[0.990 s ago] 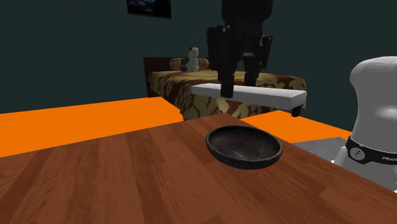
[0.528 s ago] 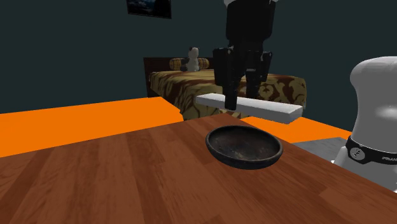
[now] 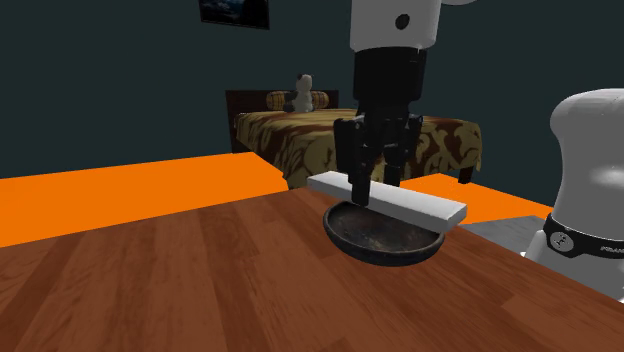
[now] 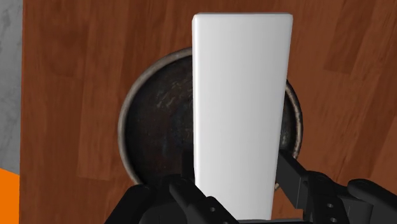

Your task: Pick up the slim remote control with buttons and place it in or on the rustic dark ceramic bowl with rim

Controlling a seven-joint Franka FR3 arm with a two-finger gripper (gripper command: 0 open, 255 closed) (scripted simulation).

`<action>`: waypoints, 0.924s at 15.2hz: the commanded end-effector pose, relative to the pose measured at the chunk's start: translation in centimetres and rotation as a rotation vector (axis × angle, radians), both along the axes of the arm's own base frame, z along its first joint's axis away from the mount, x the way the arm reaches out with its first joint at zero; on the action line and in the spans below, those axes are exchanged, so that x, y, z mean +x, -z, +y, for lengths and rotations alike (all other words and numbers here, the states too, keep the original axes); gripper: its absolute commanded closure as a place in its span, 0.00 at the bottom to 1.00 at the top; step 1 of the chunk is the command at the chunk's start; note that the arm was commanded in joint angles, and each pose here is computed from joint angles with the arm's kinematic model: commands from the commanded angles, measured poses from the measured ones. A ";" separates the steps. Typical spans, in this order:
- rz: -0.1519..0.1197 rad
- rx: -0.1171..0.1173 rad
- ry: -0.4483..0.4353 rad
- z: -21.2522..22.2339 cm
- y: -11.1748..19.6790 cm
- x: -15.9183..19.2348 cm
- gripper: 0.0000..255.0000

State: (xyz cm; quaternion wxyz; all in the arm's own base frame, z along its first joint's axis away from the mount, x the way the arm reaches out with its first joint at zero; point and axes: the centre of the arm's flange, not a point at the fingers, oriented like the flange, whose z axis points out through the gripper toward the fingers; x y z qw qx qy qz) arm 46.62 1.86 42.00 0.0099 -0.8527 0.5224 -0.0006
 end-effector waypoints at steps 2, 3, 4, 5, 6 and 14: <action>-0.001 0.000 0.000 0.0 0.7 0.0 1.00; -0.001 0.000 0.000 0.0 0.7 0.0 1.00; -0.001 0.000 0.000 0.0 0.7 0.0 1.00; -0.001 0.000 0.000 0.0 0.7 0.0 1.00; -0.001 0.000 0.000 0.0 0.7 0.0 1.00; -0.001 0.000 0.000 0.0 0.7 0.1 0.00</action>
